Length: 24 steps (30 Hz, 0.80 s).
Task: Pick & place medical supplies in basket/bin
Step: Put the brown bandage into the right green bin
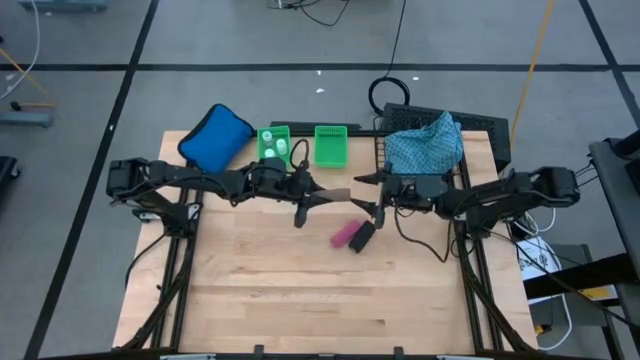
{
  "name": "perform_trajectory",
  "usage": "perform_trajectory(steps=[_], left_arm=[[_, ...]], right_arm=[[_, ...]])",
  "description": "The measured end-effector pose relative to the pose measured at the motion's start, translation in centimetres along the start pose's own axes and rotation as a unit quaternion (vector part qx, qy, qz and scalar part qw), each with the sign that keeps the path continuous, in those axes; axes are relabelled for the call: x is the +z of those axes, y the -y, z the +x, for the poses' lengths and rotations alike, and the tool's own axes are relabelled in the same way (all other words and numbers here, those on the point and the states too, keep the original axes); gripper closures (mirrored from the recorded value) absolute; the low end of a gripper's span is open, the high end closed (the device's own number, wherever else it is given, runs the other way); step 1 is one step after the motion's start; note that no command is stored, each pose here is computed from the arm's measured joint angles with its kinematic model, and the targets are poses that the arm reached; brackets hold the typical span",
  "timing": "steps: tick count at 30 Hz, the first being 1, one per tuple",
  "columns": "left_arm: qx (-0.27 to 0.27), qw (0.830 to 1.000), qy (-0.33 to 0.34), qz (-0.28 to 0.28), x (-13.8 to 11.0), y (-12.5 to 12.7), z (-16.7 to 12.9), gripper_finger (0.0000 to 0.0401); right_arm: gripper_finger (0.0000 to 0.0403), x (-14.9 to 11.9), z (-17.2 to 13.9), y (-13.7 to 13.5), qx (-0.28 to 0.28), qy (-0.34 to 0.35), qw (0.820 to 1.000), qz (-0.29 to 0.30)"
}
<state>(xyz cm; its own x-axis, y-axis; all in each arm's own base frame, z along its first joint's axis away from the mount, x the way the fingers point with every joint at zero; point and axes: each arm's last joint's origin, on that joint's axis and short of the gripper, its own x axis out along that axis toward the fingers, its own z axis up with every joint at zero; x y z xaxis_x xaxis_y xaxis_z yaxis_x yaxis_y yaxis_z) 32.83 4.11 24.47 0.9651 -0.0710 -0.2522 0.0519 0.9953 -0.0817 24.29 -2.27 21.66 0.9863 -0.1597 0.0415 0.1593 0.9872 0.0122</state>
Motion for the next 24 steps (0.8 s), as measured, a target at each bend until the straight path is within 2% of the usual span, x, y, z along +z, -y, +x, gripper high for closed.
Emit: perform_trajectory(steps=[8,13,24], left_arm=[[0.008,1.000,-0.008,-0.003,-0.2,-0.1,0.1,0.0330],[0.006,1.000,-0.004,-0.004,-0.1,0.0,0.1,0.0330],[-0.001,1.000,-0.006,-0.017,-0.2,0.3,0.1,0.0329]], right_arm=[[0.0132,-0.3,0.7,-0.2,0.018,0.009,1.000,0.016],[0.0135,-0.6,1.0,-0.4,0.053,0.020,0.998,0.014],[0.0175,-1.4,1.5,-0.1,0.046,0.022,0.999,0.007]])
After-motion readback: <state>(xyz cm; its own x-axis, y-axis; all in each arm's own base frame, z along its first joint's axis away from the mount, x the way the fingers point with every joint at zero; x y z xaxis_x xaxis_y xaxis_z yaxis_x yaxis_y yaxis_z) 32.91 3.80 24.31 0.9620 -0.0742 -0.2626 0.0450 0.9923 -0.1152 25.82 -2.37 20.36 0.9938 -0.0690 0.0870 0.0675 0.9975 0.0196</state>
